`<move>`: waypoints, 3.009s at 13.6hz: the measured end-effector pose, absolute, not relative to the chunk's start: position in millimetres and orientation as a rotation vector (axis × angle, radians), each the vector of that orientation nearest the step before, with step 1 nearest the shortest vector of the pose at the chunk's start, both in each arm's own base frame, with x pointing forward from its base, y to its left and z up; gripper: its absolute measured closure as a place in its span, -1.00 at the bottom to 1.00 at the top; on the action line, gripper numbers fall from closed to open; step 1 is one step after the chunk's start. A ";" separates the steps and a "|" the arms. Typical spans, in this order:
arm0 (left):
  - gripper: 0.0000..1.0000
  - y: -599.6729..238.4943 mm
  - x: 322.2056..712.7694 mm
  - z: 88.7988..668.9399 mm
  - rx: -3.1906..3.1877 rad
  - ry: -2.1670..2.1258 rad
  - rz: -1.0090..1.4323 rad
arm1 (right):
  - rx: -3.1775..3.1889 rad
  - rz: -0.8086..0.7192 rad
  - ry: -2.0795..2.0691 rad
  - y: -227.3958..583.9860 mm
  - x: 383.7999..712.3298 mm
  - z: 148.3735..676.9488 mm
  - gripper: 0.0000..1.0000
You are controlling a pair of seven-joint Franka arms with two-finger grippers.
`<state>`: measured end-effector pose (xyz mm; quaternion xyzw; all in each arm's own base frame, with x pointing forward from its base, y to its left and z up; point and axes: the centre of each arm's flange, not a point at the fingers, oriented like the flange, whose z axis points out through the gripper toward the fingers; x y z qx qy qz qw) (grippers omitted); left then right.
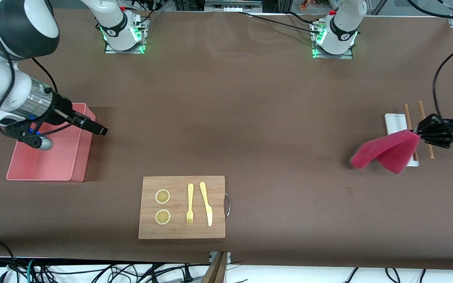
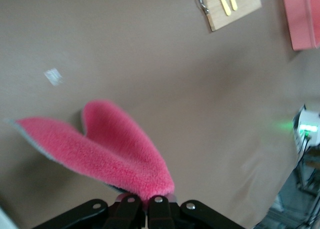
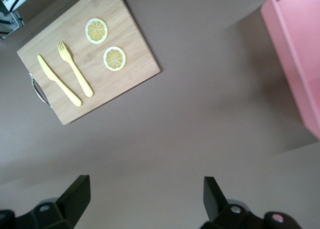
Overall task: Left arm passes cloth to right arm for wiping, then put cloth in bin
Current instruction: 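Carry the cloth with the left gripper while the right gripper approaches it, then close the right gripper on the cloth held by the left gripper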
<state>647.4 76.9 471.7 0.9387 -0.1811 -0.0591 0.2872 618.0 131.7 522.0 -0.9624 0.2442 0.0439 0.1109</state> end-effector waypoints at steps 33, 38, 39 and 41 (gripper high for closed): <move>0.96 -500.9 580.8 459.5 1.882 1.398 -0.162 | -2.435 0.280 1.355 332.0 623.2 353.8 -1.00; 0.96 -492.1 588.3 463.5 1.887 1.395 -0.121 | -2.524 0.438 1.409 330.3 604.9 334.8 -1.00; 0.96 -491.9 588.5 464.0 1.886 1.394 -0.120 | -2.517 0.465 1.424 330.1 602.2 330.5 -1.00; 0.96 -491.6 588.7 464.1 1.886 1.394 -0.119 | -2.486 0.517 1.456 329.6 598.4 324.1 -1.00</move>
